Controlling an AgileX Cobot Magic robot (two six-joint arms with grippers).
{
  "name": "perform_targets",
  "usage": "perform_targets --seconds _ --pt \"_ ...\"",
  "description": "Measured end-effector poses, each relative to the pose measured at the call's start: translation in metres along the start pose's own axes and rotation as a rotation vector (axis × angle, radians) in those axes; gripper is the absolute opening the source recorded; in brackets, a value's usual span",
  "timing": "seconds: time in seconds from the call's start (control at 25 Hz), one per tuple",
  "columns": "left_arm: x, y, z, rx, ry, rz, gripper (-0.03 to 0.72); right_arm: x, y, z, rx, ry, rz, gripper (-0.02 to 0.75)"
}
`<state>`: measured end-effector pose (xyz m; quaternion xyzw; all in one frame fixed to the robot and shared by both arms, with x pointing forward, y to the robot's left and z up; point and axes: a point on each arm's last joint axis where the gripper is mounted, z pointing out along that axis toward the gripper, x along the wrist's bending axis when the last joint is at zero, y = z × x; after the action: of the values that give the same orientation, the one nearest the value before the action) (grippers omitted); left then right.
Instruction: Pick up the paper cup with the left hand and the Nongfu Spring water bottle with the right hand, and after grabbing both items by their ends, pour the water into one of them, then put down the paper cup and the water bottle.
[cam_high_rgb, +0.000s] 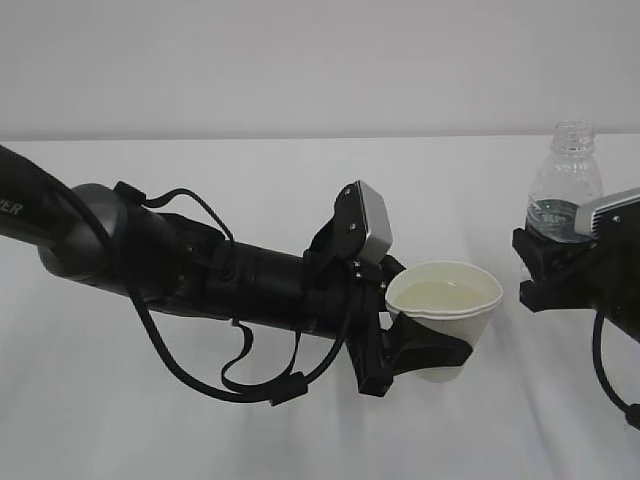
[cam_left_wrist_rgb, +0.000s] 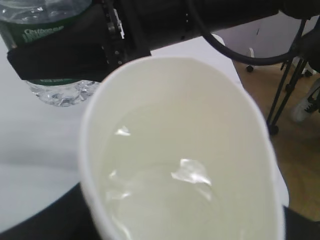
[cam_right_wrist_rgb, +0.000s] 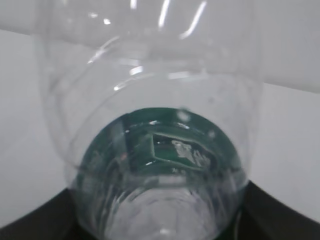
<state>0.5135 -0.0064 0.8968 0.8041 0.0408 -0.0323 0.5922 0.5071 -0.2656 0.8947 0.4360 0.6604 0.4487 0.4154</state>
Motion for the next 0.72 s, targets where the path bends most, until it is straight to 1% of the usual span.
perform_targets --seconds 0.2,0.4,0.72 --pt "0.0 0.0 0.0 0.0 0.0 0.002 0.42 -0.003 0.003 0.011 -0.021 -0.004 0.038 0.429" --pt "0.0 0.0 0.0 0.0 0.0 0.004 0.42 -0.003 -0.005 0.024 -0.004 -0.001 0.096 0.429" --pt "0.0 0.0 0.0 -0.002 0.003 0.022 0.42 -0.006 -0.005 0.038 -0.015 -0.004 0.105 0.429"
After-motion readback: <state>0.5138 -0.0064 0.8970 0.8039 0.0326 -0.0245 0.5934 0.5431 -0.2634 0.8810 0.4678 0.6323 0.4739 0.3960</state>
